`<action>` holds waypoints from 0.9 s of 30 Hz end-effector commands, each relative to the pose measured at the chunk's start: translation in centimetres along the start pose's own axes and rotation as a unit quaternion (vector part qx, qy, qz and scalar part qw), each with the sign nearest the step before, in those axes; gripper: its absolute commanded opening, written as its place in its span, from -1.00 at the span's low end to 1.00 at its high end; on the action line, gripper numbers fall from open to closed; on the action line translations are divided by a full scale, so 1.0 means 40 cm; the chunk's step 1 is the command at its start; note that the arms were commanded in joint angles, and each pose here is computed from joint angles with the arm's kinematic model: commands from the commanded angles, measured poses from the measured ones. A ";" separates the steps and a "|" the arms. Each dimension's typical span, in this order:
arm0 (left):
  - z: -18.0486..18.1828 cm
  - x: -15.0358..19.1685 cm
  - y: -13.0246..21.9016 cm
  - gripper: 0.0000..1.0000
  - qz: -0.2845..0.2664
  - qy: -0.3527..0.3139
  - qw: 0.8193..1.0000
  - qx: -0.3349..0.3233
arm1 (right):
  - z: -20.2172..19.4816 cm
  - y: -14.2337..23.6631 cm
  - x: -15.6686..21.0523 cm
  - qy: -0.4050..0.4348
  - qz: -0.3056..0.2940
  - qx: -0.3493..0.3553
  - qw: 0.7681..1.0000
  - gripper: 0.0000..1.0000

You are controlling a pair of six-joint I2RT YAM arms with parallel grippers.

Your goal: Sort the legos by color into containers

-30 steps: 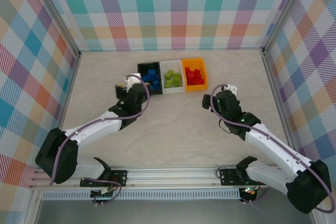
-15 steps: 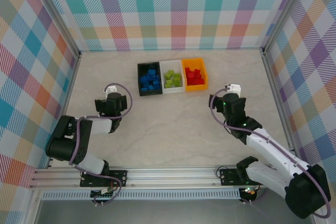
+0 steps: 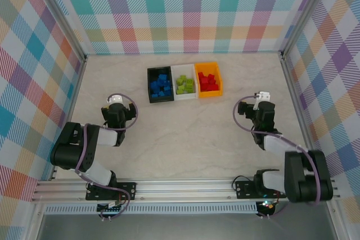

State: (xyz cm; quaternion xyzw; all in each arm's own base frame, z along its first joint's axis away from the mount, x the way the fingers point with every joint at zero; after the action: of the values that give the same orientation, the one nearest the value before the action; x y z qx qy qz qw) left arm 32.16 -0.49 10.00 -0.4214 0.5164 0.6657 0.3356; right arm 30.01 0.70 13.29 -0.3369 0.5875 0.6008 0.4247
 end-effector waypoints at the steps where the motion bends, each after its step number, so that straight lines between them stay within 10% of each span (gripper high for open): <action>1: 0.001 -0.028 -0.004 1.00 -0.019 0.023 1.000 0.008 | 0.037 -0.039 -0.033 0.021 -0.043 -0.066 0.997 0.99; 27: 0.000 -0.028 -0.006 1.00 -0.018 0.022 1.000 0.008 | 0.016 -0.089 0.003 -0.001 -0.019 -0.080 0.997 0.99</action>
State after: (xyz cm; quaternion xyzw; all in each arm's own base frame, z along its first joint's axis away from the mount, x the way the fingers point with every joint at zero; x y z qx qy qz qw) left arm 32.20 -0.57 10.01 -0.4254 0.5226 0.6594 0.3333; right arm 32.66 0.96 10.35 -0.3578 0.5511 0.6422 0.3947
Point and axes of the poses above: each hand's point on the last joint's axis, 136 mm out from that joint toward the fingers, its own y axis back along the fingers, its own z axis along the line the jaws close on, x = y × z, the point moved 7 cm from there along y, back along the fingers, and after that the axes turned 4 degrees about -y, right-handed, at the moved point
